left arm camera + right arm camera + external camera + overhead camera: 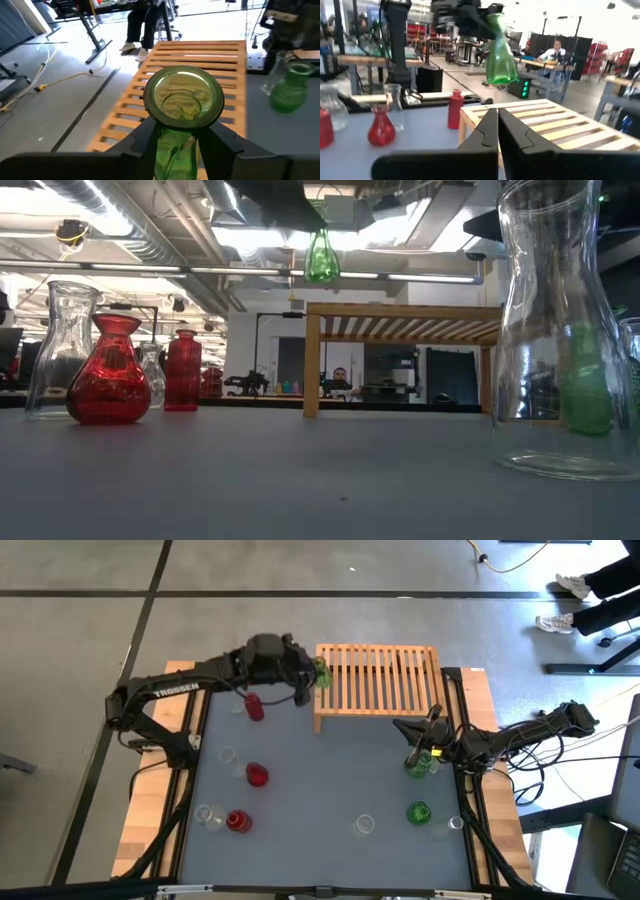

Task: Sort vases onto shelf
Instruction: Put the bottom left green vase on the shelf

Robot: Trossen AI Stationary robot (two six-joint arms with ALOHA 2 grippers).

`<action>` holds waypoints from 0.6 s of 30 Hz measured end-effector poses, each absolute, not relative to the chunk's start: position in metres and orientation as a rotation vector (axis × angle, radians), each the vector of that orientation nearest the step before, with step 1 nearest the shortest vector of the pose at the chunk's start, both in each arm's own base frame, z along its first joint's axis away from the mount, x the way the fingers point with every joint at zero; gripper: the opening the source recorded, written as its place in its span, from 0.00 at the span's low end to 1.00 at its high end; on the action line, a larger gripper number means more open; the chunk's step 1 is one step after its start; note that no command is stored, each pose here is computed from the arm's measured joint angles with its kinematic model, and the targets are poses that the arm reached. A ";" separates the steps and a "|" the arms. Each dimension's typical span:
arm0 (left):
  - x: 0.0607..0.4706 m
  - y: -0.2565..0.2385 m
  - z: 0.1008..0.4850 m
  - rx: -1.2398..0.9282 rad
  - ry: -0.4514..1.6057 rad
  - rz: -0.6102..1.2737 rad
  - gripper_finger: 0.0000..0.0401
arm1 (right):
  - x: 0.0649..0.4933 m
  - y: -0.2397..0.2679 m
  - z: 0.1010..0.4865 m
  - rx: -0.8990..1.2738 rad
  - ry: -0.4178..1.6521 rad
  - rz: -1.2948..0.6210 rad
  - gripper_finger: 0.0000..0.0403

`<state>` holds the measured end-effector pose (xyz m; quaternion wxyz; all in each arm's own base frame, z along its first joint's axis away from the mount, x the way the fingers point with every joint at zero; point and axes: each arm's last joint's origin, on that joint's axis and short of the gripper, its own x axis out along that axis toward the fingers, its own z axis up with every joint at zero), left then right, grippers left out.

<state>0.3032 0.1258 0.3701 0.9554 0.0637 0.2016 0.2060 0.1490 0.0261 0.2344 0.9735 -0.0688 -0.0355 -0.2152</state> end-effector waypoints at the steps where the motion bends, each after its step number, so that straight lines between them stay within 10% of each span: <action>1: 0.303 0.132 0.372 0.128 0.407 0.423 0.28 | 0.149 0.026 0.235 -0.158 -0.069 -0.435 0.00; 18: 0.327 0.205 0.388 0.048 0.452 0.420 0.28 | 0.149 0.026 0.258 -0.279 -0.121 -0.457 0.00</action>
